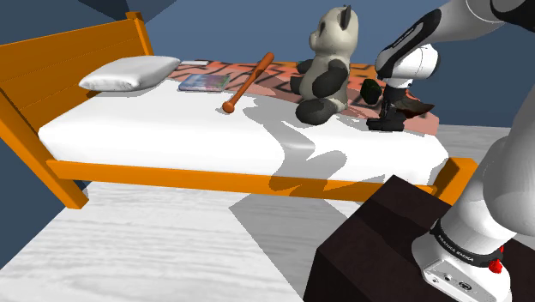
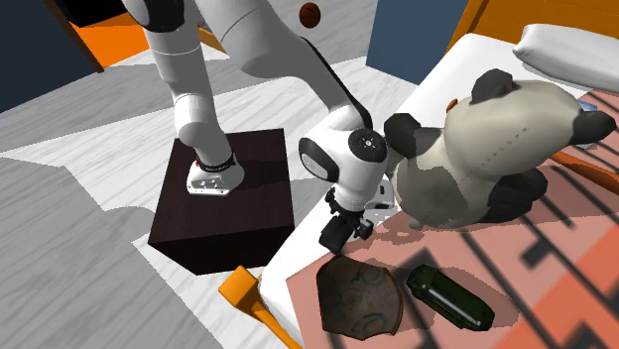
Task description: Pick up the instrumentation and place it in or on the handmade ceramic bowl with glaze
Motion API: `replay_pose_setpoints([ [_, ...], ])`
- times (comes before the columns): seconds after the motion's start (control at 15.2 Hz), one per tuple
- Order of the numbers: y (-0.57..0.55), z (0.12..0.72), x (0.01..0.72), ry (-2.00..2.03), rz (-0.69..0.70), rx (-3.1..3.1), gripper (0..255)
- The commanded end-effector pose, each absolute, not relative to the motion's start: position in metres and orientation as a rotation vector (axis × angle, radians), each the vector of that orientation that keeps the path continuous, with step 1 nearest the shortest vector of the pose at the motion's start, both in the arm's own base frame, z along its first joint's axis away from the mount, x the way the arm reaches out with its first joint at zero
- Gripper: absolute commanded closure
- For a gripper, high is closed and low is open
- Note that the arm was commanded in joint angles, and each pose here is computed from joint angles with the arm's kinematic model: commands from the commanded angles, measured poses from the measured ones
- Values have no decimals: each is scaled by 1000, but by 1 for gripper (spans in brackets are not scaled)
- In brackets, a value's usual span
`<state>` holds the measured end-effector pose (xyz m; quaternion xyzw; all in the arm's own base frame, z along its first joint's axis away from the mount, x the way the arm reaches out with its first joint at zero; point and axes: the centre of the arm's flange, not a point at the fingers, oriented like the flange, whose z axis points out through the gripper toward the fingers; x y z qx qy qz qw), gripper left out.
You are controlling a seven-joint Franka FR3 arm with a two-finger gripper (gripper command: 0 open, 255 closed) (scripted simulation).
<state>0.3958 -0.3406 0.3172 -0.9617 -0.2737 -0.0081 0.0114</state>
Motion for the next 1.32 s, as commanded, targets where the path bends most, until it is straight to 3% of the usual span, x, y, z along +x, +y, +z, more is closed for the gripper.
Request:
replay_pose_setpoints([
  [0.0, -341, 317, 396, -854, -26, -3000, 0],
  [0.26, -341, 317, 396, -854, -26, -3000, 0],
  [0.33, -341, 317, 396, -854, -26, -3000, 255],
  [1.25, -341, 343, 396, -854, -26, -3000, 255],
])
